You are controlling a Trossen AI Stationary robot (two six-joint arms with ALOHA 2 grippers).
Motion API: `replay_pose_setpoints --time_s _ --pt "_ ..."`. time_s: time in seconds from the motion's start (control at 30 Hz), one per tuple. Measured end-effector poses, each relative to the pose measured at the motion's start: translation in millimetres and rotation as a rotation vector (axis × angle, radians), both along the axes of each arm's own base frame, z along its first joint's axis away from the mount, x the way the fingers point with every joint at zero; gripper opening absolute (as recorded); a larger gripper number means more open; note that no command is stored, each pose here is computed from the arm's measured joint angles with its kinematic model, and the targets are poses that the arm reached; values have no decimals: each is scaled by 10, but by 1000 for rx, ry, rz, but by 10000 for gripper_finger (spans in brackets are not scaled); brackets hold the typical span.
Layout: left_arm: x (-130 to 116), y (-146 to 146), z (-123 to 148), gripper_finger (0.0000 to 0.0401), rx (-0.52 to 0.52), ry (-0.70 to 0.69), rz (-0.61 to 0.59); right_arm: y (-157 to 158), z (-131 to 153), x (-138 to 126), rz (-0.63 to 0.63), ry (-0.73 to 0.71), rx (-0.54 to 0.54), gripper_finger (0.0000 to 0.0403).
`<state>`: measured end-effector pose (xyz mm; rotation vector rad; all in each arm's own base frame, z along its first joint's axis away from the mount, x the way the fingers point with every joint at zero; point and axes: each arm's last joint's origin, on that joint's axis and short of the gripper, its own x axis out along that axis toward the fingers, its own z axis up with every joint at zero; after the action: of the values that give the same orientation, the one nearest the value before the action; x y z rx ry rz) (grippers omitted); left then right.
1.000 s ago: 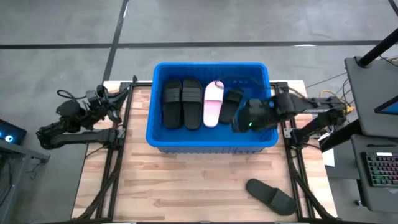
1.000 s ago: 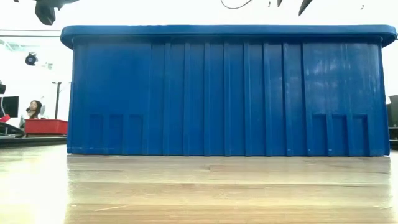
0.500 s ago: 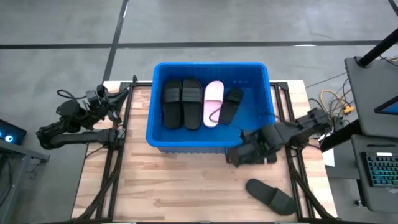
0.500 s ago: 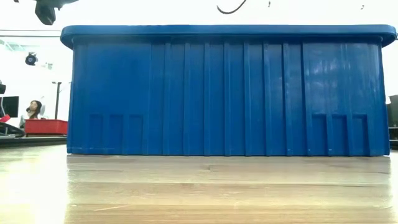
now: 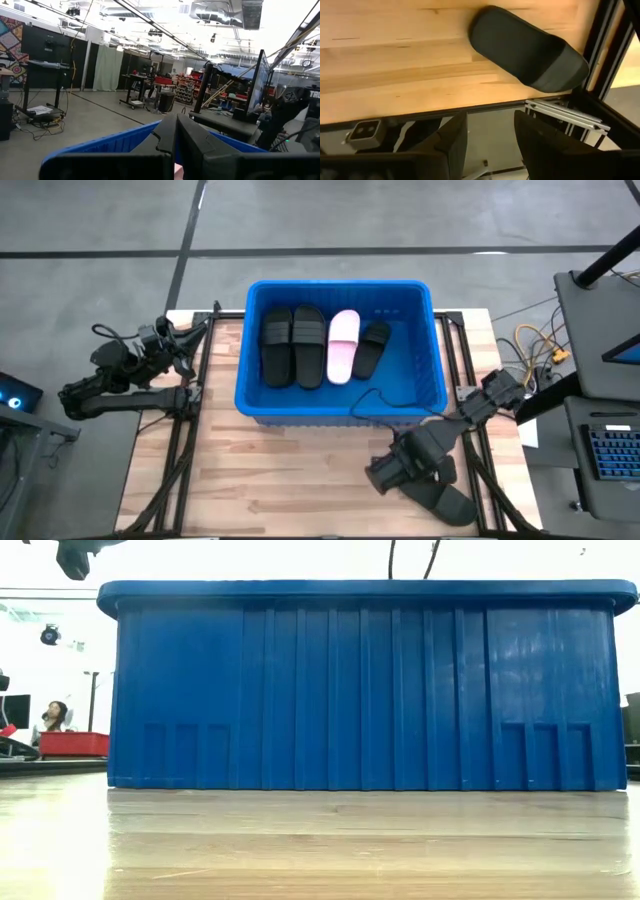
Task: Pick and place slides into bin
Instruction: Put the black slide into the blue bin
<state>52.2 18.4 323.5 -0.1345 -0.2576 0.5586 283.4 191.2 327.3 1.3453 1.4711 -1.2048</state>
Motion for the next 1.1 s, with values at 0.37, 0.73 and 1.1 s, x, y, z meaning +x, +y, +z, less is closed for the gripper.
replay_pose_setpoints --time_s 0.37,0.73,1.1 --pt "1 0 -2 0 3 3 0 308 -319 -113 23 173 12 134" --pt "25 2 -44 0 2 17 0 553 -797 -172 100 324 -42 163" --pt "27 3 -48 0 0 17 1 594 -1261 -204 104 446 -153 213"
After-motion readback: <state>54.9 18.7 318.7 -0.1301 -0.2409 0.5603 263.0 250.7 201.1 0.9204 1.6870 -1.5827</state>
